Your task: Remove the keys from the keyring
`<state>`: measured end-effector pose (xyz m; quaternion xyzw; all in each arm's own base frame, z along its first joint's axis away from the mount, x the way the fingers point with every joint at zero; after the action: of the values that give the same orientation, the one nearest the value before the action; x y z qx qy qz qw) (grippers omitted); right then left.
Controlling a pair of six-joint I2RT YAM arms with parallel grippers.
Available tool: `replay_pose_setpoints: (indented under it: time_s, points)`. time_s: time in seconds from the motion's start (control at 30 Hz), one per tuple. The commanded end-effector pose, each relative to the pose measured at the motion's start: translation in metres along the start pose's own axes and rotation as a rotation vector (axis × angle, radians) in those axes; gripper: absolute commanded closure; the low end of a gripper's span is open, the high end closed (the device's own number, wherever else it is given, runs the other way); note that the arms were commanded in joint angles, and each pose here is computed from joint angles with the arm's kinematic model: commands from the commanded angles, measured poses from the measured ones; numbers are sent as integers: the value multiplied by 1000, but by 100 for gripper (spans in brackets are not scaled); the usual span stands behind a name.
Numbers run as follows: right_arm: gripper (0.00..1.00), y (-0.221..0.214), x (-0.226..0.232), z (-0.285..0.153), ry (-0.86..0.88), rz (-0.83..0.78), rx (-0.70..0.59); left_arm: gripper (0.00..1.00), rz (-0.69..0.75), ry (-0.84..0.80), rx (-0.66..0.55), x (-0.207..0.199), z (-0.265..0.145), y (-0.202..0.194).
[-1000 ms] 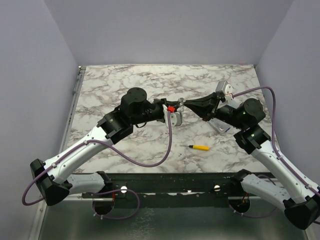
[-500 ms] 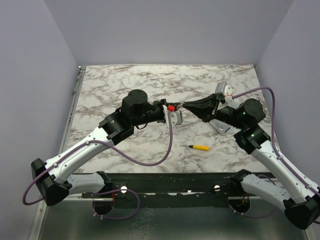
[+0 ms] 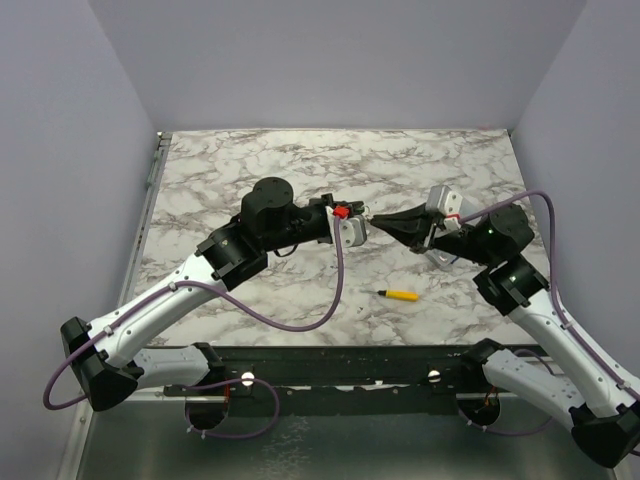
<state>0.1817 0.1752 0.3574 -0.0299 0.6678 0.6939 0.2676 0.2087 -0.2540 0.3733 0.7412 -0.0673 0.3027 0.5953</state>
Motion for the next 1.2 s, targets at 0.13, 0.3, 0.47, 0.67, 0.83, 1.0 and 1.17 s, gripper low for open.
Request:
replay_pose_setpoints:
  time_s: [0.13,0.3,0.47,0.67,0.83,1.0,1.17]
  points:
    - [99,-21,8,-3,45,-33,71,100,104,22,-108,16,-8,32]
    - [99,-27,2,0,15,-31,109,100,187,-15,-124,11,-11,31]
    - [99,-29,-1,1,5,-29,125,100,227,-34,-144,8,-11,34]
    - [61,-28,-11,6,-39,7,169,100,224,-65,-123,3,-6,34]
    - [38,-19,-22,2,-107,21,218,100,142,-20,-31,5,-3,22]
    - [33,-20,-28,-9,-159,71,291,100,23,27,69,4,4,4]
    - [32,-37,-20,-20,-181,184,371,100,-111,51,166,-8,5,-19]
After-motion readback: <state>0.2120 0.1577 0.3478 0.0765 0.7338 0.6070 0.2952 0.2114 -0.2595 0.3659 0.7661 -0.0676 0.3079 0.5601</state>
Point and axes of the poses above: each gripper's point midway between its finger pads, its own z axis out along the fingers, its own x axis along the line the jaws close on, y = z × x, the point moved 8 cm from there along -z, back along the fingers, and after that the axes turned 7 degrees about -z, right-handed, at the moved point
